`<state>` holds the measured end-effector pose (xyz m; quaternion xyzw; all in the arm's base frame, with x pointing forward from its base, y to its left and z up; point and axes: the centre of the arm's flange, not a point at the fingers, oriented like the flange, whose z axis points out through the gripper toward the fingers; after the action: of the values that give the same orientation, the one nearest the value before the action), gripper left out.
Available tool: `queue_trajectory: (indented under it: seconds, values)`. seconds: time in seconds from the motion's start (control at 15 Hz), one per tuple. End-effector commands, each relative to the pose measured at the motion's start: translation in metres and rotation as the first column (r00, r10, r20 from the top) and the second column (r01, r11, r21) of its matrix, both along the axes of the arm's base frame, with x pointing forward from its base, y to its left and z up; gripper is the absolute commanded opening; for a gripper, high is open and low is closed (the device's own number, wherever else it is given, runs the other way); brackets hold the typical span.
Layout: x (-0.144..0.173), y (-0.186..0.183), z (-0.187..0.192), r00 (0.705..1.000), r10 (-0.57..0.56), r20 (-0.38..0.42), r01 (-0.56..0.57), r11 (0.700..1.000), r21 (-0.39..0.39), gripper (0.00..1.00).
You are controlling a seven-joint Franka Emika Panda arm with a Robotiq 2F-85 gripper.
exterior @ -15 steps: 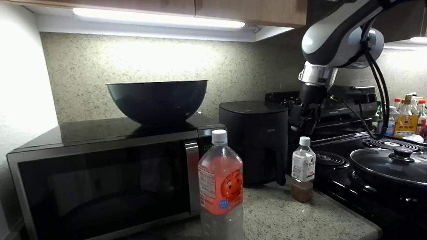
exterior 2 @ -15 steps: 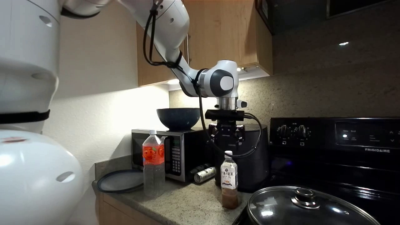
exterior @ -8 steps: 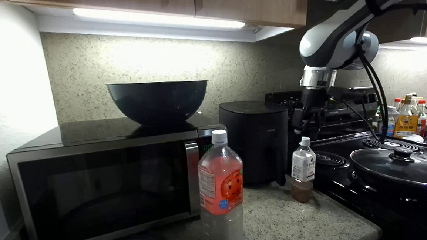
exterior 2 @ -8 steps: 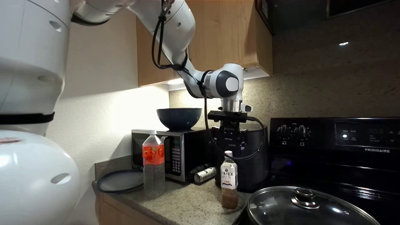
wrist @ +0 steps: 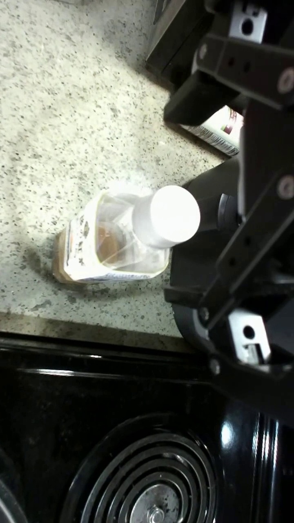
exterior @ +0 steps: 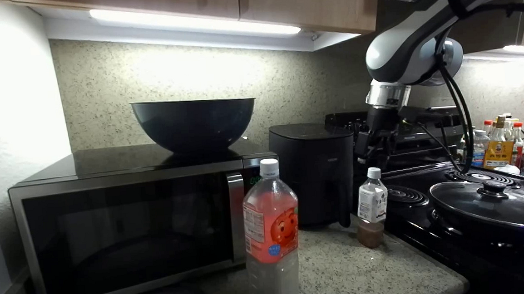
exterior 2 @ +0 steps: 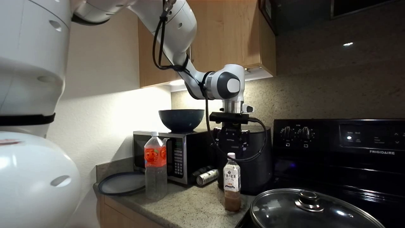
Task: Put the right bottle on the top of the microwave
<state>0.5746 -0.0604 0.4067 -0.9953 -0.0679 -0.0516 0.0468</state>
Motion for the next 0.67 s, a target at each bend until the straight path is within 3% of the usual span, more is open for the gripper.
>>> queue_trajectory:
  seconds: [0.0, 0.47, 0.6]
  values:
    - [-0.01, -0.005, -0.002, 0.999, -0.016, 0.027, 0.016, 1.0, 0.008, 1.0]
    - [-0.008, -0.021, -0.015, 0.999, -0.054, -0.007, 0.054, 0.997, 0.051, 0.99]
    - [-0.006, -0.026, -0.018, 0.998, -0.067, -0.01, 0.067, 0.996, 0.066, 0.74]
